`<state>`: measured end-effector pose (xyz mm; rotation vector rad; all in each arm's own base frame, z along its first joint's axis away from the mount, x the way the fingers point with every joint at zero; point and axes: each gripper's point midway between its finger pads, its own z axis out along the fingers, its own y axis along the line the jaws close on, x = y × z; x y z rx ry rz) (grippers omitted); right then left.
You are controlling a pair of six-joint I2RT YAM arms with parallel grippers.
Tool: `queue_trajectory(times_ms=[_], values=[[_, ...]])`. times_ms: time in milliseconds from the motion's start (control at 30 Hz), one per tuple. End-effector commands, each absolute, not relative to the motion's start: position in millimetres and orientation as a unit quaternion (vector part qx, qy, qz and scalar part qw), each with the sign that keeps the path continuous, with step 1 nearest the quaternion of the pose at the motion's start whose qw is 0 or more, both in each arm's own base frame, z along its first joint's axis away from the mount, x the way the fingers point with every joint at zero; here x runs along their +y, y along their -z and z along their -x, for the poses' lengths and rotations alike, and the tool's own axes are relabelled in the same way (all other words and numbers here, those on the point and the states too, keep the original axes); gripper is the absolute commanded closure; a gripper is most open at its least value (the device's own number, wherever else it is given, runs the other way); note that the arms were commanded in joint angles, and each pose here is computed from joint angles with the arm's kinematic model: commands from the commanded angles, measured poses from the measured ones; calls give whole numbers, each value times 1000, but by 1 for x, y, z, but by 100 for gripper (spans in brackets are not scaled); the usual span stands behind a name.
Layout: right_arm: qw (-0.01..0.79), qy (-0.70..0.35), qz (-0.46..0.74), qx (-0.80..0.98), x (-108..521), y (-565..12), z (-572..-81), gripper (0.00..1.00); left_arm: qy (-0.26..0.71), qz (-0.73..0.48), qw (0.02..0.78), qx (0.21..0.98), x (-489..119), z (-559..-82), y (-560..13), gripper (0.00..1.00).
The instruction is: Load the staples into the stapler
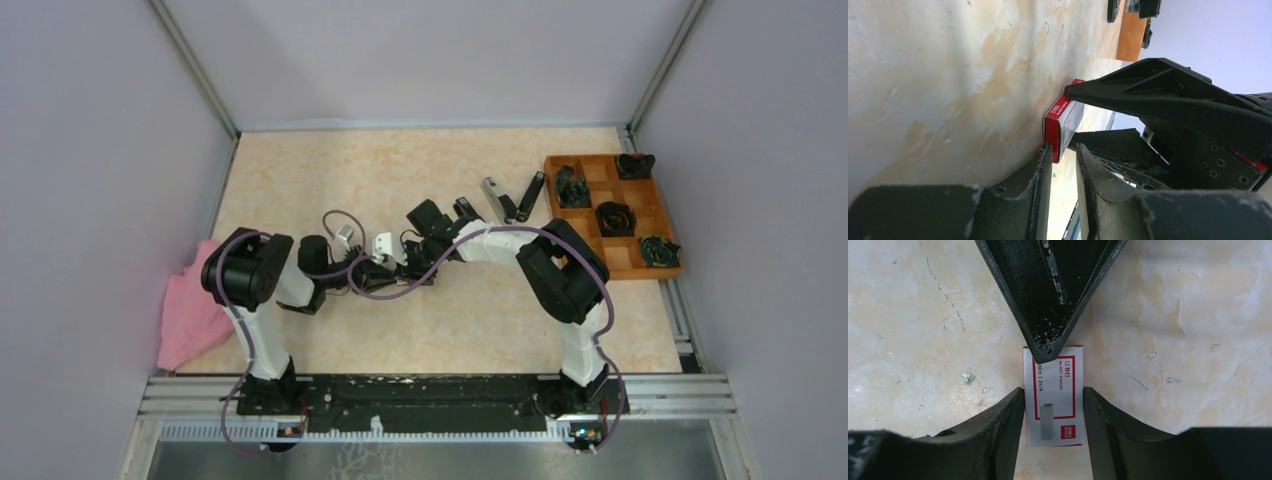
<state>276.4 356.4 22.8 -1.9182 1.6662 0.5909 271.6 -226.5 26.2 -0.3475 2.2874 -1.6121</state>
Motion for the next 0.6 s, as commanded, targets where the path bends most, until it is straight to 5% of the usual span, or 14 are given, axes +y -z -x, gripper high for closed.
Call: queue_trajectory(times_ms=[0,567], values=[[241,-214,723,611,355,-12,-262,53,579,105,167,791,-232,-273,-33,70],[246,-232,729,595,371,-15,-255,54,596,114,157,779,-240,-273,-34,66]])
